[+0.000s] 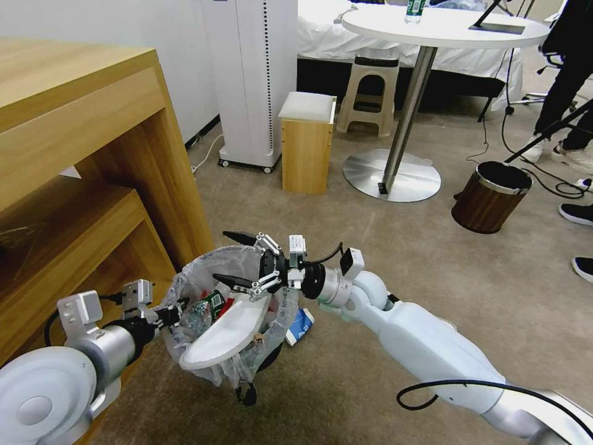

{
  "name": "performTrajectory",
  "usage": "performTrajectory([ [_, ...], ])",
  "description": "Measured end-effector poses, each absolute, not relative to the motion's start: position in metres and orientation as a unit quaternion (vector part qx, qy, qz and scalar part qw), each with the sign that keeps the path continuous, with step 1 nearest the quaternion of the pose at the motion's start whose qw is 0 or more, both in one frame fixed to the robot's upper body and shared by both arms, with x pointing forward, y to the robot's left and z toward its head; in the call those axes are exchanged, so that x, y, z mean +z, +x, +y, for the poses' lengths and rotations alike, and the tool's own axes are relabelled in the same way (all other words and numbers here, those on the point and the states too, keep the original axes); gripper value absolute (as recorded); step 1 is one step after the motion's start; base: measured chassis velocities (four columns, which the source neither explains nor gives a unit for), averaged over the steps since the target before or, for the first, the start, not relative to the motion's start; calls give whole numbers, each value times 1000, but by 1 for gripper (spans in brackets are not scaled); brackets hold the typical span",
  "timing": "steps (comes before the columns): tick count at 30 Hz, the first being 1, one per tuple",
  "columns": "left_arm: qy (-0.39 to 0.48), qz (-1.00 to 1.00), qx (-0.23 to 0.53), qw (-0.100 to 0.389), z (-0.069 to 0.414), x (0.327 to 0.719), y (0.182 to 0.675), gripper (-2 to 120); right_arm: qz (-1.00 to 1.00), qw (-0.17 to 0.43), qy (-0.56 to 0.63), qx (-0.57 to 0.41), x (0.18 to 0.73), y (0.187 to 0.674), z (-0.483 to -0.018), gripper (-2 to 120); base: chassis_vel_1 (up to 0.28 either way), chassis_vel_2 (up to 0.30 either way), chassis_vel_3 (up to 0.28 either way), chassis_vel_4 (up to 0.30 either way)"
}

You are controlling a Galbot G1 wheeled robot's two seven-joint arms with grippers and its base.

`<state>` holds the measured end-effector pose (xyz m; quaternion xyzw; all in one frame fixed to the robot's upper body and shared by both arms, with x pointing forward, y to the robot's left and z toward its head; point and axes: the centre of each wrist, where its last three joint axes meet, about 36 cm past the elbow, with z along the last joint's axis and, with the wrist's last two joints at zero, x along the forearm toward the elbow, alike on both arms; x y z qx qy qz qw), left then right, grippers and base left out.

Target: Pick up the trash bin and place the garbage on the floor into it.

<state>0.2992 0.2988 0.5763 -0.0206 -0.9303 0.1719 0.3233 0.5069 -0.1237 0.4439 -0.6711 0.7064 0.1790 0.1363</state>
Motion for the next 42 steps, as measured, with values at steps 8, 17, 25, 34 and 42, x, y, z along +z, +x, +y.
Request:
performTrajectory([
  [8,-7,-935,162,316,305,580,302,0,779,113,-606,118,467,518,-184,100,0,0,0,0],
  [17,7,-936,158,313,308,582,299,0,858,49,-508,59,458,512,-245,100,0,0,0,0],
  [25,16,-937,156,311,311,586,294,0,888,-11,-457,51,430,498,-258,100,0,0,0,0],
  [34,16,-938,157,308,312,591,289,0,896,-129,-424,24,380,506,-267,100,0,0,0,0],
  [42,15,-937,161,308,311,591,287,0,872,-162,-463,15,359,514,-261,100,0,0,0,0],
])
